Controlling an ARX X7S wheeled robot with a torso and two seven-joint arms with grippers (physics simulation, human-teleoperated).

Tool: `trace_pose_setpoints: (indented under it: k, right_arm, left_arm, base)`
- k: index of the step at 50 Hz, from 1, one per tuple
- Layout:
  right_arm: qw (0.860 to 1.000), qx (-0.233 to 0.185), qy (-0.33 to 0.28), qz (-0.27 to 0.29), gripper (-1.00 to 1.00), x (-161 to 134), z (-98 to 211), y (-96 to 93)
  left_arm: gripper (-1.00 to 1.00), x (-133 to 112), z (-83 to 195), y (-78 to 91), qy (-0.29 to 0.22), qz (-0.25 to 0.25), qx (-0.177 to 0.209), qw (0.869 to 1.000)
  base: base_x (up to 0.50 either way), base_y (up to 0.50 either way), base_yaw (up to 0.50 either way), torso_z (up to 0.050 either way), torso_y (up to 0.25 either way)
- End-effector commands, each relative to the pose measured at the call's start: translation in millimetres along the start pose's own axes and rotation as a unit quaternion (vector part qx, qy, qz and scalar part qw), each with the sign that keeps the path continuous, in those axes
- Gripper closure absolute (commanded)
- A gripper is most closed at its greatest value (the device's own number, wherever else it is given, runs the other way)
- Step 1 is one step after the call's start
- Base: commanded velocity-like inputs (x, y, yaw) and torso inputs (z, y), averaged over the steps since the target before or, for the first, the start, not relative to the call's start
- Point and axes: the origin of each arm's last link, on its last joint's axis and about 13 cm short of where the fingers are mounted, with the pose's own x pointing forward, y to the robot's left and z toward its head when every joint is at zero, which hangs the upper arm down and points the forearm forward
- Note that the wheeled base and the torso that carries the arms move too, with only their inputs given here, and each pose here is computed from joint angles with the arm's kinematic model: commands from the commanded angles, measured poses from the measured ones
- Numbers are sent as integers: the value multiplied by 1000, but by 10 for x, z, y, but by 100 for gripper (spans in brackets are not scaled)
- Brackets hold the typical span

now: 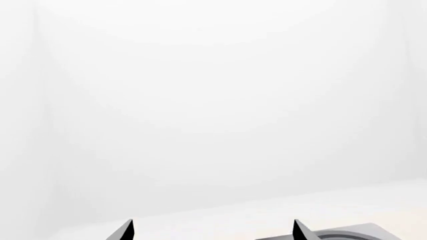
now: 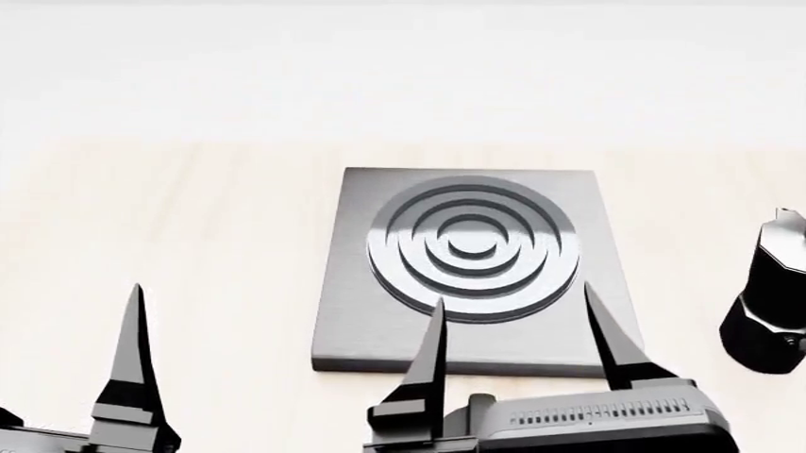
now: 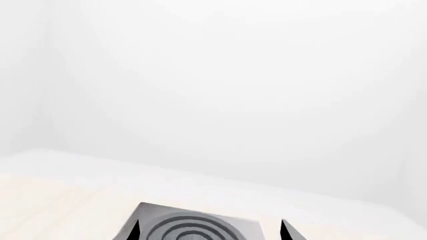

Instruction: Turn on the stove.

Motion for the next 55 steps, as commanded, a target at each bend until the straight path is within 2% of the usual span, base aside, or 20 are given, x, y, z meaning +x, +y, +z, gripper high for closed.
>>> trace_pose_setpoints:
  k: [1,15,31,55]
  right_arm:
    - [1000,7,18,-2,-100,40,-83,9]
    - [998,-15,56,-3,-100,107,-245,43]
    - [992,3,122,5,-100,154,-393,63]
    - [986,4,167,3,-100,180,-469,66]
  left_arm:
    - [-100,3,-5,0,1,0,0,1000]
    - [-100,10,-17,-2,2,0,0,1000]
    - [-100,7,-12,-3,2,0,0,1000]
    - [-100,13,-16,-9,2,-2,-1,1000]
  base:
    - [0,0,0,0,0]
    - [0,0,0,0,0]
    - [0,0,0,0,0]
    - [0,0,0,0,0]
